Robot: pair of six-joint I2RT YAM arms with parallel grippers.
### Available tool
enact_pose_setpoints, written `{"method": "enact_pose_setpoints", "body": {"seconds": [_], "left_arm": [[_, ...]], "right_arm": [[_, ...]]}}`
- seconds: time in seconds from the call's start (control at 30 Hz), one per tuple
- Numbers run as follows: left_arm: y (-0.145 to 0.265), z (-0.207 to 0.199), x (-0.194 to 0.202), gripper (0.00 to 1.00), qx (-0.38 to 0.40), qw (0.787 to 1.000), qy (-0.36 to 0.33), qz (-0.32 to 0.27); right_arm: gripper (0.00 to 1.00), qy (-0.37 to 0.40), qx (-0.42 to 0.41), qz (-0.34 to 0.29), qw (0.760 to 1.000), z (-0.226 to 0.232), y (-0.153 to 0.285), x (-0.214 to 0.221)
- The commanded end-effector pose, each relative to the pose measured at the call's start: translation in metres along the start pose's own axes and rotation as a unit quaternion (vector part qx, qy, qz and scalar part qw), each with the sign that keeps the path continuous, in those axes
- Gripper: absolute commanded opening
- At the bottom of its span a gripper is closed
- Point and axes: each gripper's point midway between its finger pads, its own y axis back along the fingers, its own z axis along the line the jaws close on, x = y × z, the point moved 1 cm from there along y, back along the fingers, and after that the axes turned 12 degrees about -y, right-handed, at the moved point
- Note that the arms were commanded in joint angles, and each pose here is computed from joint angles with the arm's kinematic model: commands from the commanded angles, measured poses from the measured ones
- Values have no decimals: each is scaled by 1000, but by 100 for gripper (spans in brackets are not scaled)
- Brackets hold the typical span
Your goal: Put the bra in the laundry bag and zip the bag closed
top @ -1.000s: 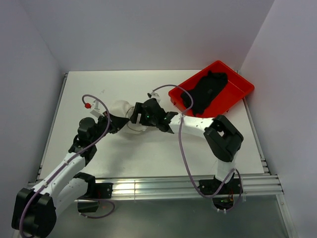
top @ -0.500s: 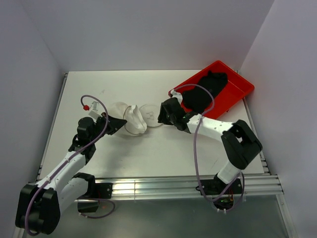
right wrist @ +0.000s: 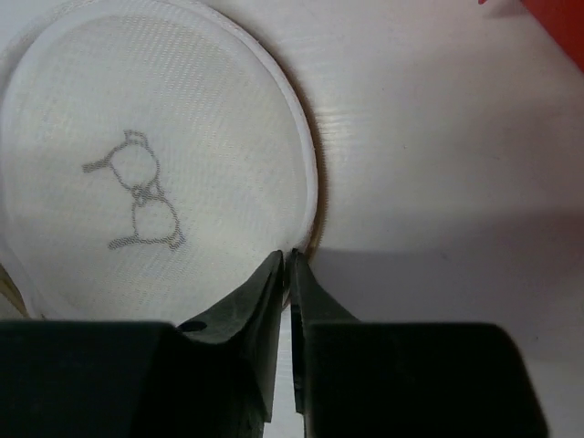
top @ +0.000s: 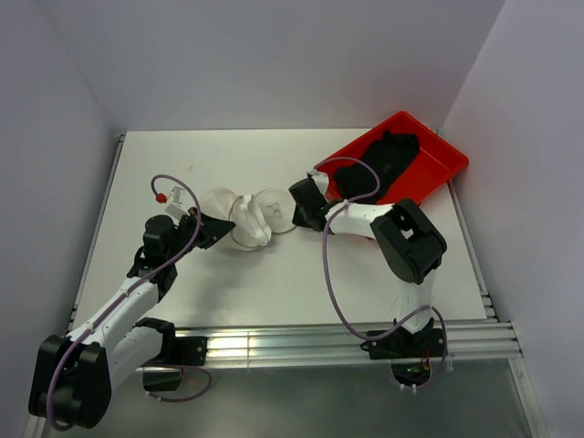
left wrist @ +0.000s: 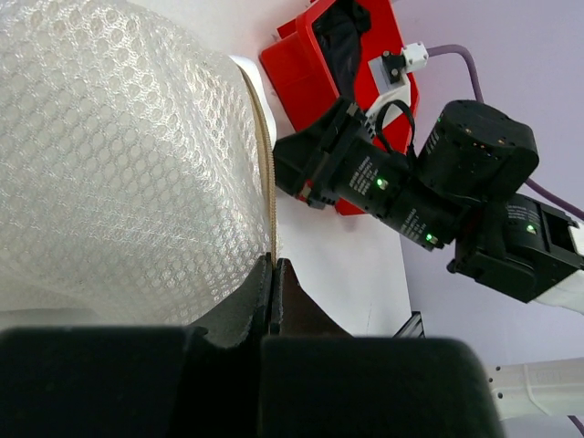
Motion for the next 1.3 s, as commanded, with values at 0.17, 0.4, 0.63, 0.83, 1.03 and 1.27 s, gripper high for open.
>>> {"method": "enact_pose_setpoints", "body": {"seconds": [0.17, 0.4, 0.63, 0.83, 1.03, 1.27], "left_arm": [[-1, -10, -14, 0, 15, 1000, -9, -20], [-10, -27, -34, 0, 31, 999, -6, -23], [0, -36, -42, 0, 26, 999, -16, -29], [-1, -30, -52, 0, -7, 999, -29, -37], [-1, -14, -75, 0, -69, 995, -28, -72], [41, 34, -106, 0, -196, 967, -12, -163]], "right_arm": [[0, -40, -56, -122, 990, 10, 46, -63], [0, 68, -143, -204, 966, 60, 233, -105], [0, 133, -116, -197, 964, 91, 241, -96], [0, 133, -228, -208, 942, 124, 276, -87], [0, 122, -266, -171, 941, 162, 242, -93], [0, 67, -322, -160, 931, 207, 224, -121]]}}
